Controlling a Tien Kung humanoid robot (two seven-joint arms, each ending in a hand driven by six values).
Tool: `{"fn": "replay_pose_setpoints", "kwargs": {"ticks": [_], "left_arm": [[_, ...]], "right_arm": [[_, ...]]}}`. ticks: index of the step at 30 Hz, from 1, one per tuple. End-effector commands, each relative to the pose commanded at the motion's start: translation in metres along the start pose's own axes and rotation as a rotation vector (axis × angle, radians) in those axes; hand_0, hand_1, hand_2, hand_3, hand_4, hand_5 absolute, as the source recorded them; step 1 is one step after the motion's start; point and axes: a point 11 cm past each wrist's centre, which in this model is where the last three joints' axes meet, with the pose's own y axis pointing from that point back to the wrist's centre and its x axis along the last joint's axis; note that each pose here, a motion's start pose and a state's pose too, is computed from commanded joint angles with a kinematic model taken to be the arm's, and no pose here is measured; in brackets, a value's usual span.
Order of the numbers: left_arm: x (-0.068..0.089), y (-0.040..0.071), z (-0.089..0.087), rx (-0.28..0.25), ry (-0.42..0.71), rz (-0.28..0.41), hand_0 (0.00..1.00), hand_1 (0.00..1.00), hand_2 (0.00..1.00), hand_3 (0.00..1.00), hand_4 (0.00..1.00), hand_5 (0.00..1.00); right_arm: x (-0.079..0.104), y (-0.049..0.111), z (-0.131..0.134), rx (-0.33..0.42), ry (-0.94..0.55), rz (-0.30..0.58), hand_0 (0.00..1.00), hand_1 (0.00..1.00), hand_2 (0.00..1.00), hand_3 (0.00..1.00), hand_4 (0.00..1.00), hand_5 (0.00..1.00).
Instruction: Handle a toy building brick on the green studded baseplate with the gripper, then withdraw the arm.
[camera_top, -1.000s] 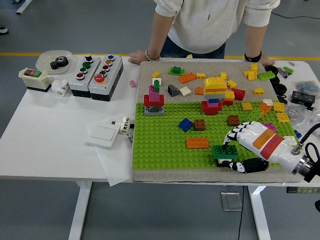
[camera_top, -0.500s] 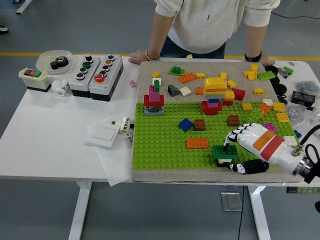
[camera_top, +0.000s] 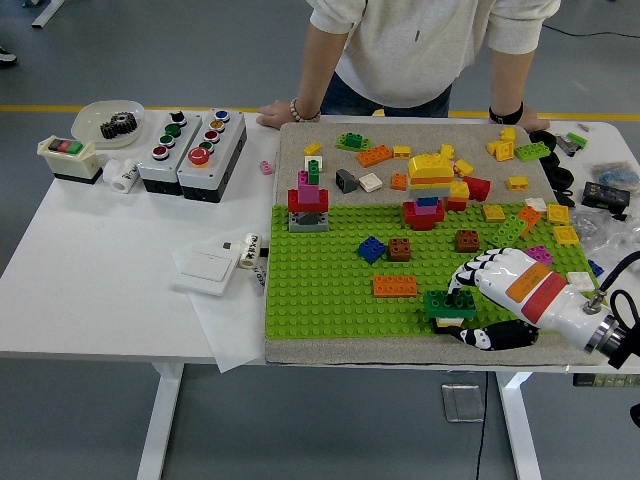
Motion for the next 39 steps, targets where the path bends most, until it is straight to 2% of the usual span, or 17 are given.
{"fn": "replay_pose_setpoints", "kwargs": {"ticks": [39], "left_arm": [[0.000, 0.000, 0.001, -0.001, -0.005, -0.002, 0.734, 0.742, 0.749, 0.610, 0.656, 0.624]], "right_arm": [[-0.012, 0.004, 0.001, -0.026, -0.019, -0.025, 0.516, 0.554, 0.601, 0.508, 0.777, 0.511]]}}
